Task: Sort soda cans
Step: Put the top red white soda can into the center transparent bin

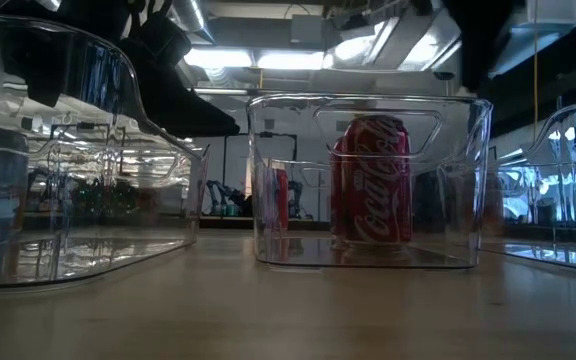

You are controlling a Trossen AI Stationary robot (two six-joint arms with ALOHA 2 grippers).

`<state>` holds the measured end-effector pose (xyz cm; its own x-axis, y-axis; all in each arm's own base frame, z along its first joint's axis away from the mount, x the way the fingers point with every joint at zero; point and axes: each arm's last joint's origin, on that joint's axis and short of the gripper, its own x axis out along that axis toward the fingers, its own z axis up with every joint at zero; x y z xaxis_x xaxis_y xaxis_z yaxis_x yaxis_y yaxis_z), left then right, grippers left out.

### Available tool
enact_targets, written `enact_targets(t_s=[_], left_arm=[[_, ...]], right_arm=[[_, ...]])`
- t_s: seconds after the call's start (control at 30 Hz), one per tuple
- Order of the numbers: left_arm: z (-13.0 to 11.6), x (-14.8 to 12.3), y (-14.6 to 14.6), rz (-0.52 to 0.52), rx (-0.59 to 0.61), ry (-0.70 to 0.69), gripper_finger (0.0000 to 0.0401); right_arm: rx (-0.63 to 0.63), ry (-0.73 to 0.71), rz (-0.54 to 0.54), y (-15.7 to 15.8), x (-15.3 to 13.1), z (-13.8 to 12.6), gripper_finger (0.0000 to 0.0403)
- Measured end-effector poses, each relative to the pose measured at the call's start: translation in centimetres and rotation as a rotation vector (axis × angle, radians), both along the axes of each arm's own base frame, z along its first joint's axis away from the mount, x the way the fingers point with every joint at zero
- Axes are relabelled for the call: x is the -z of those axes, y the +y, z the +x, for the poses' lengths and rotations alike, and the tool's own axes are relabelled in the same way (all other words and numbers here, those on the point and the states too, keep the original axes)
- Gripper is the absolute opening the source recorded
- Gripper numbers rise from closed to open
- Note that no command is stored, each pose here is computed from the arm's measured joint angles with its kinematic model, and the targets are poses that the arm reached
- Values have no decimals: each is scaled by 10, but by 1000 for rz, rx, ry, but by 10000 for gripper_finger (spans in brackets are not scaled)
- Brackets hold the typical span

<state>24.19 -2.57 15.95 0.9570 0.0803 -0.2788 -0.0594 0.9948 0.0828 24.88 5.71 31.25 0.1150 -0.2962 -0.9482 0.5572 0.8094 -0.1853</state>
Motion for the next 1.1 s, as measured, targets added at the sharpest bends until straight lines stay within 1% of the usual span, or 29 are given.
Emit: enact_targets(t_s=[0.1,0.23,0.33,0.4,0.57,0.7,0.73,0.87,1.0,1.1], left_arm=[[0,0,0,-3,-1,0,164],[0,-1,0,-4,-1,-7,164],[1,-2,0,-6,-1,-19,164],[1,-2,0,-6,-1,-21,164],[1,-2,0,-6,-1,-21,164],[1,-2,0,-6,-1,-21,164],[1,-2,0,-6,-1,-21,164],[1,-2,0,-6,-1,-20,164],[1,-2,0,-4,0,-20,164],[1,-2,0,-2,0,-19,164]], right_arm=[[111,-12,15,-7,0,-29,385],[250,-24,83,-14,0,-59,386],[302,-21,131,-17,2,-75,386],[312,4,149,-18,5,-84,386],[196,93,187,-20,15,-97,386],[21,176,220,-19,24,-100,386],[-3,195,234,-19,27,-101,386],[-14,231,258,-18,33,-103,386],[-7,278,313,-17,41,-106,386],[-52,316,310,-18,48,-108,386]])
